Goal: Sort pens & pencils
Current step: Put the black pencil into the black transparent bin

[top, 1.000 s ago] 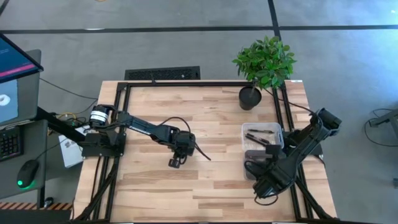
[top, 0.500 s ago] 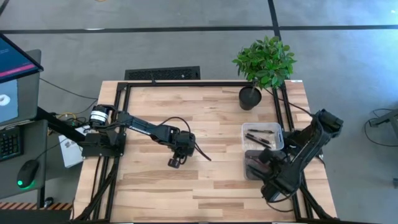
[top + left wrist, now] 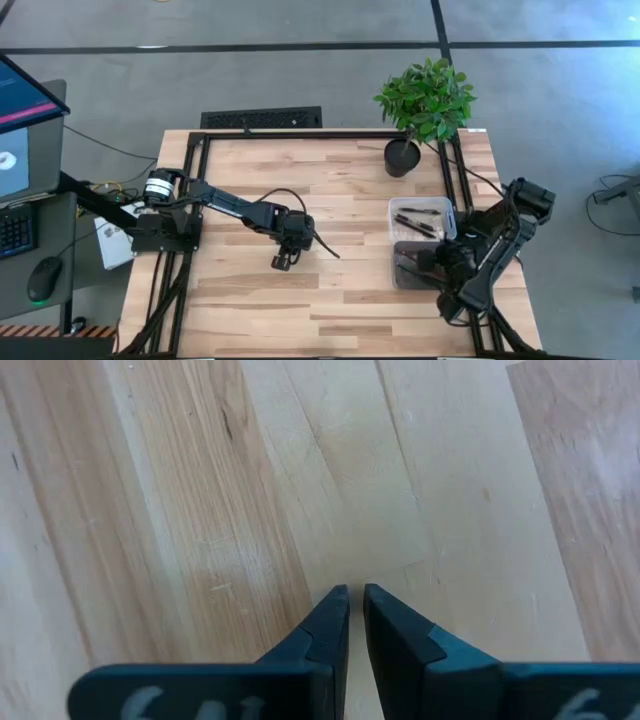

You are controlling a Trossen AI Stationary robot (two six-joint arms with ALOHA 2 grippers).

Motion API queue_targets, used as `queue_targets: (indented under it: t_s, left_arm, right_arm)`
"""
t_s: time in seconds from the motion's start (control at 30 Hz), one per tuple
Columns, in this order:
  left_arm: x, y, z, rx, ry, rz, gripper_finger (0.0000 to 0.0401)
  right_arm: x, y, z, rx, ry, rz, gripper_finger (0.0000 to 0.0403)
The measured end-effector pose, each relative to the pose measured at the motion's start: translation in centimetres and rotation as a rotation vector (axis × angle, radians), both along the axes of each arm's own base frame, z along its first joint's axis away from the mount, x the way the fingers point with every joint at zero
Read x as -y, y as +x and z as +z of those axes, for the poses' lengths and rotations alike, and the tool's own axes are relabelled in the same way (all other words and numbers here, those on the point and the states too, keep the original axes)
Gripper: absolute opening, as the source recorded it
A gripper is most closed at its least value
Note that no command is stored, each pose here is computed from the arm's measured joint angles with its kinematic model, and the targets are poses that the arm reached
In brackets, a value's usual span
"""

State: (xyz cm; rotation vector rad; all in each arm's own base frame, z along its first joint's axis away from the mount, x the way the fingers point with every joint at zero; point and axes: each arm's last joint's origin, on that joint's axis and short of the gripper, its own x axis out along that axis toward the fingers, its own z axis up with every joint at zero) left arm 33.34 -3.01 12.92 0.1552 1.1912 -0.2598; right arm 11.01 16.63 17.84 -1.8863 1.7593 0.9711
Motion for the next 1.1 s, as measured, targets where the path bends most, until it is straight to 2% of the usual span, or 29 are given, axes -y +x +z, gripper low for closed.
queue_targets:
  t_s: [0.07,0.17,0.3,0.4,0.57,0.73,0.83,1.1]
  left_arm:
    - [0.0,0.0,0.0,0.0,0.0,0.0,0.0029]
    - [0.0,0.0,0.0,0.001,0.003,0.001,0.0029]
    - [0.0,0.0,0.0,0.003,0.017,0.006,0.0029]
    - [0.0,0.0,0.0,0.003,0.018,0.006,0.0029]
    - [0.0,0.0,0.0,0.004,0.022,0.004,0.0029]
    - [-0.1,0.0,0.0,0.005,0.022,0.004,0.0029]
    - [-0.1,0.0,0.0,0.005,0.023,0.004,0.0029]
    - [-0.1,0.0,0.0,0.005,0.023,0.005,0.0029]
  right_arm:
    - [0.2,-0.2,-0.2,0.007,-0.035,0.074,0.0048]
    - [0.2,-0.1,-0.2,0.018,-0.05,0.106,0.0048]
    - [0.1,0.1,-0.1,0.049,-0.102,0.246,0.0048]
    - [-0.2,0.1,-0.1,0.075,-0.096,0.278,0.0048]
    - [-1.3,-0.5,-0.4,0.05,0.013,0.258,0.0048]
    - [-2.4,-1.6,-0.7,-0.04,0.092,0.35,0.0048]
    - [-2.7,-2.3,-0.9,-0.121,0.137,0.341,0.0048]
    - [-3.7,-2.2,-1.4,-0.147,0.23,0.465,0.0048]
